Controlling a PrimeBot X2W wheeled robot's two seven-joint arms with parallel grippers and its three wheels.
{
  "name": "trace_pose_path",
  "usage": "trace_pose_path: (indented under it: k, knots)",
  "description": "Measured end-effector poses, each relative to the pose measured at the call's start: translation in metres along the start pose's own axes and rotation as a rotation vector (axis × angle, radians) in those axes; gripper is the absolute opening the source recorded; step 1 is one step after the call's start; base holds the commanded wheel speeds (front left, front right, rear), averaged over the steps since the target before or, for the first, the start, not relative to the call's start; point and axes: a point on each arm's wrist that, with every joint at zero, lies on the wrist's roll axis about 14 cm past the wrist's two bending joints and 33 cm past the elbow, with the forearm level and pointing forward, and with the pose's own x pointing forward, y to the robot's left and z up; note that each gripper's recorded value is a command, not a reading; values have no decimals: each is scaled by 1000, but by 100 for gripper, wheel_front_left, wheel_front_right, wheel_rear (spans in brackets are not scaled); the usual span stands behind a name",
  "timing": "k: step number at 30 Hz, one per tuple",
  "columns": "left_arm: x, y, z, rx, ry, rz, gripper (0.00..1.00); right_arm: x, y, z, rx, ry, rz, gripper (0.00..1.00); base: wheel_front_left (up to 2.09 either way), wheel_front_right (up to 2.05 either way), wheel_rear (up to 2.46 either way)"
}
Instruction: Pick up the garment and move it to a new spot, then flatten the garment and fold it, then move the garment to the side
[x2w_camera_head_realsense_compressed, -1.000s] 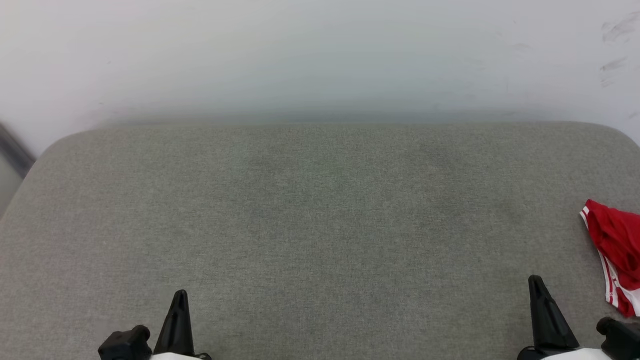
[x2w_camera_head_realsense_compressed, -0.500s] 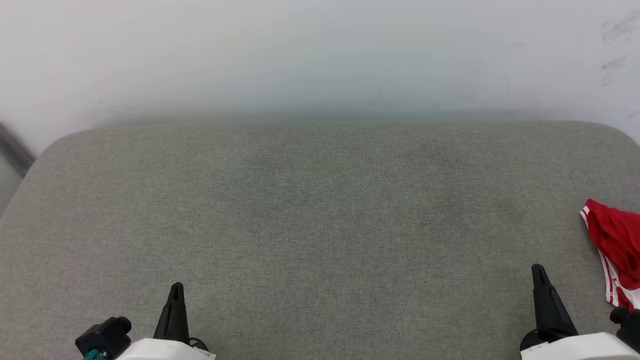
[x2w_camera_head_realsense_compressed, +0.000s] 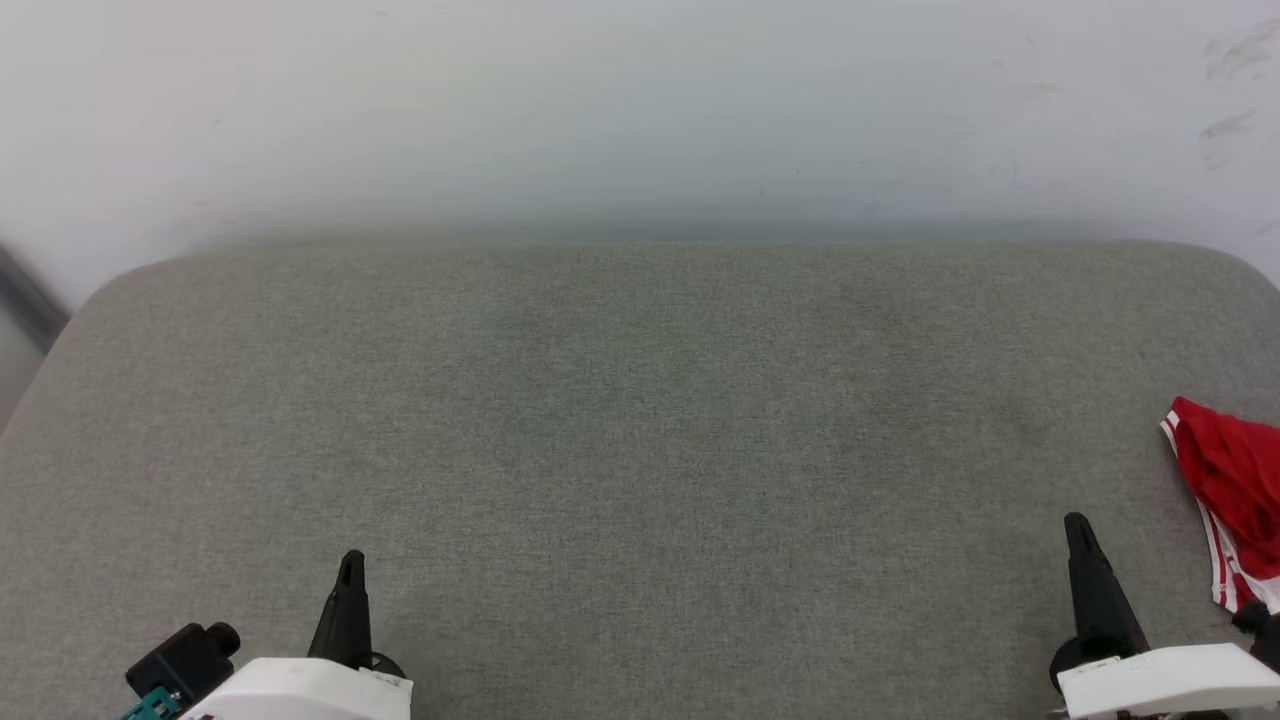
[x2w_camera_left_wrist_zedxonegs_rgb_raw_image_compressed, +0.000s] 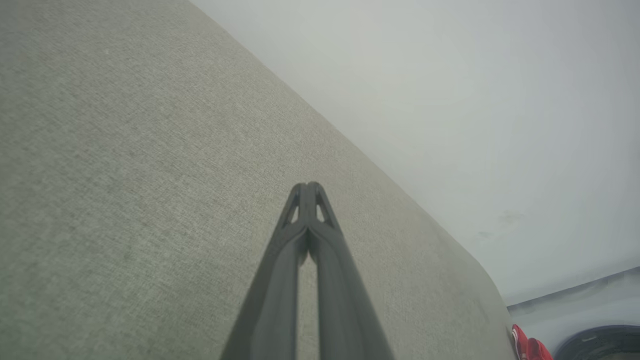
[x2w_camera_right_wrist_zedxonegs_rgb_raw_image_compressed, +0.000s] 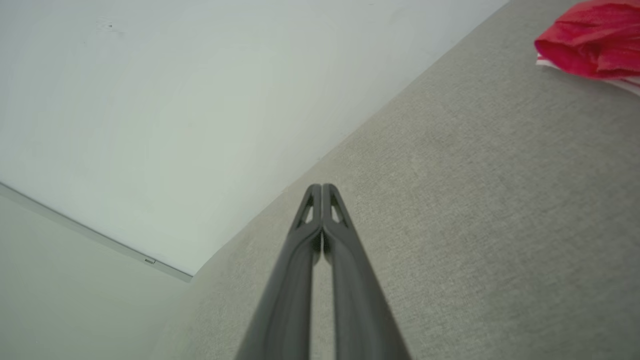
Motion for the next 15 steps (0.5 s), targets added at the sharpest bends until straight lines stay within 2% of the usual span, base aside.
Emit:
trace_pose_path:
  k: [15]
  knots:
    - [7, -2, 2, -197, 20, -10, 0, 7, 0, 1, 185, 11, -10, 0, 0, 0, 0]
